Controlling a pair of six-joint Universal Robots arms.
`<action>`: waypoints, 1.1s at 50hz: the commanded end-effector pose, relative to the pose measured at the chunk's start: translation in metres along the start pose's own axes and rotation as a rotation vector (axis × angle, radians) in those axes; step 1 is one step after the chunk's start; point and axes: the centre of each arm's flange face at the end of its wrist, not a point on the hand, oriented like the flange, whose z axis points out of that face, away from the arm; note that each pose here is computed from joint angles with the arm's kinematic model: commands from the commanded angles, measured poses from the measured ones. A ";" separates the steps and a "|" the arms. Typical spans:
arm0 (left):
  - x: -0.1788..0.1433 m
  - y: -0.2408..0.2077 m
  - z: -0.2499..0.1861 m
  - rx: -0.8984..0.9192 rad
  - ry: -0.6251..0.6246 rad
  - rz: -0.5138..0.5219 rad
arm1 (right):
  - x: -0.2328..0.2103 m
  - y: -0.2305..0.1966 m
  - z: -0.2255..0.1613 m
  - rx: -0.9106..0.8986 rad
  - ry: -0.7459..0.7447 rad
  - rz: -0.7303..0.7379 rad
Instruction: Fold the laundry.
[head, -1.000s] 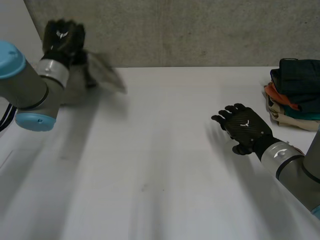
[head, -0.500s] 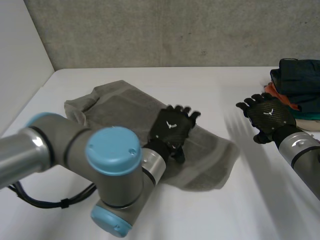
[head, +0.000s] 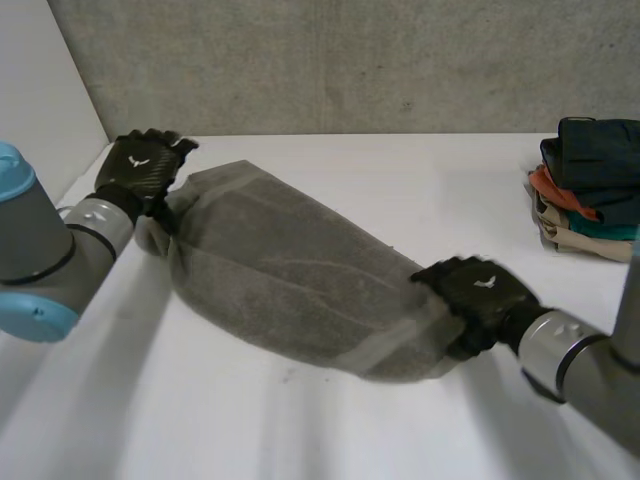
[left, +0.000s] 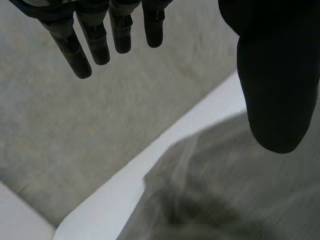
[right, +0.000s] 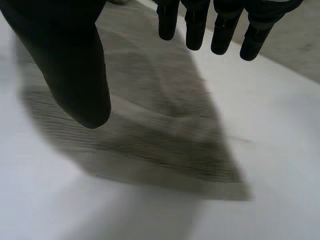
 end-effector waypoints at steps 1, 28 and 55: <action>-0.012 0.066 0.040 -0.100 0.050 0.150 | -0.048 0.008 0.003 0.045 -0.099 -0.029; 0.022 -0.022 -0.030 0.004 0.057 0.131 | 0.026 -0.066 0.019 0.321 0.359 -0.317; 0.125 -0.033 -0.105 -0.009 0.133 0.002 | 0.104 -0.069 0.146 0.268 0.451 -0.354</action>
